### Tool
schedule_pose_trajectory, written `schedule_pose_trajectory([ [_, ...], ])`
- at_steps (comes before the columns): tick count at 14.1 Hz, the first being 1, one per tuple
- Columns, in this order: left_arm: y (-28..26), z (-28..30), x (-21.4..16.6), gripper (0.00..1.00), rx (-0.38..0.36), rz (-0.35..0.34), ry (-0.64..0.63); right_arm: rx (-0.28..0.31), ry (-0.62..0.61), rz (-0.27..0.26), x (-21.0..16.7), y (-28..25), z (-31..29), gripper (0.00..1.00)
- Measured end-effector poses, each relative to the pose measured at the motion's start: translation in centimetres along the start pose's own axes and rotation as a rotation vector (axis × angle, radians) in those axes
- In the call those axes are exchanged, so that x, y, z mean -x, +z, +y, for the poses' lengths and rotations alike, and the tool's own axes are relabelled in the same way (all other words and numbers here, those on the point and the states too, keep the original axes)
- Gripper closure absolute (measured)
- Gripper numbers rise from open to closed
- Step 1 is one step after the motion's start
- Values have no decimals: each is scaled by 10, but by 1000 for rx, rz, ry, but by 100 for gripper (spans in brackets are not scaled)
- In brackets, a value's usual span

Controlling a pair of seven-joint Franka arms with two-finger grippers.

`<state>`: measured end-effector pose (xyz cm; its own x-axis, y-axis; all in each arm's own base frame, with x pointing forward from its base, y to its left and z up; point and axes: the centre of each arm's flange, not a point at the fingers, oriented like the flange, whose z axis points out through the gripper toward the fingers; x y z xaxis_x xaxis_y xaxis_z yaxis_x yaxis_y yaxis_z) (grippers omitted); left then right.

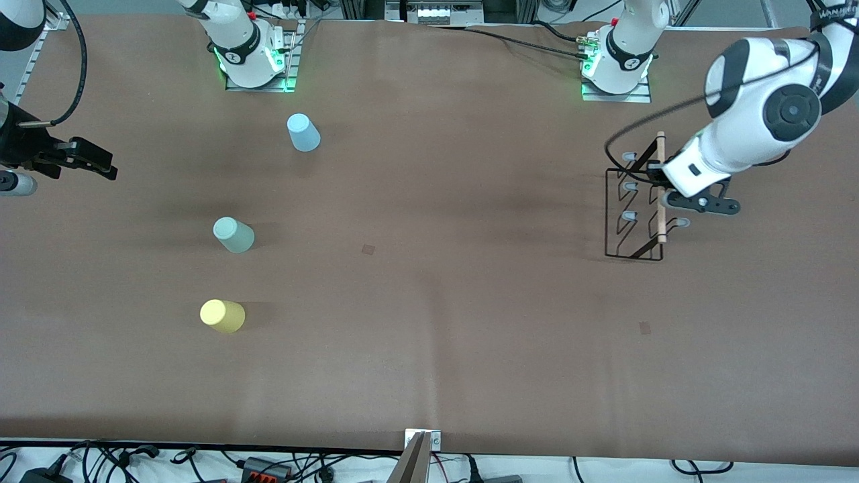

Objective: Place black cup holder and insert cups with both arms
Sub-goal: 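Carry the black rack toward the table middle with the left gripper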

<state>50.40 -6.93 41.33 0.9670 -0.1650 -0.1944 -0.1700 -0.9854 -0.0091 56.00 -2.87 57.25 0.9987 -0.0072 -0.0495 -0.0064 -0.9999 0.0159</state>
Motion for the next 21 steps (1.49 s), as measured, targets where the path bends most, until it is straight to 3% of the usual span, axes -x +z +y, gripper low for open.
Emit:
schedule_pose_trajectory([
  [7,-40,159,-28,84,65,-3,52,1,-13,0,0,0,-7,0],
  [13,-23,278,-47,84,160,-52,39,1,-13,1,1,-1,-7,0],
  [18,11,356,-56,84,251,-53,-74,0,-11,14,7,-12,-6,0],
  [21,33,389,-48,84,224,-40,-65,0,-11,12,6,-11,-6,0],
])
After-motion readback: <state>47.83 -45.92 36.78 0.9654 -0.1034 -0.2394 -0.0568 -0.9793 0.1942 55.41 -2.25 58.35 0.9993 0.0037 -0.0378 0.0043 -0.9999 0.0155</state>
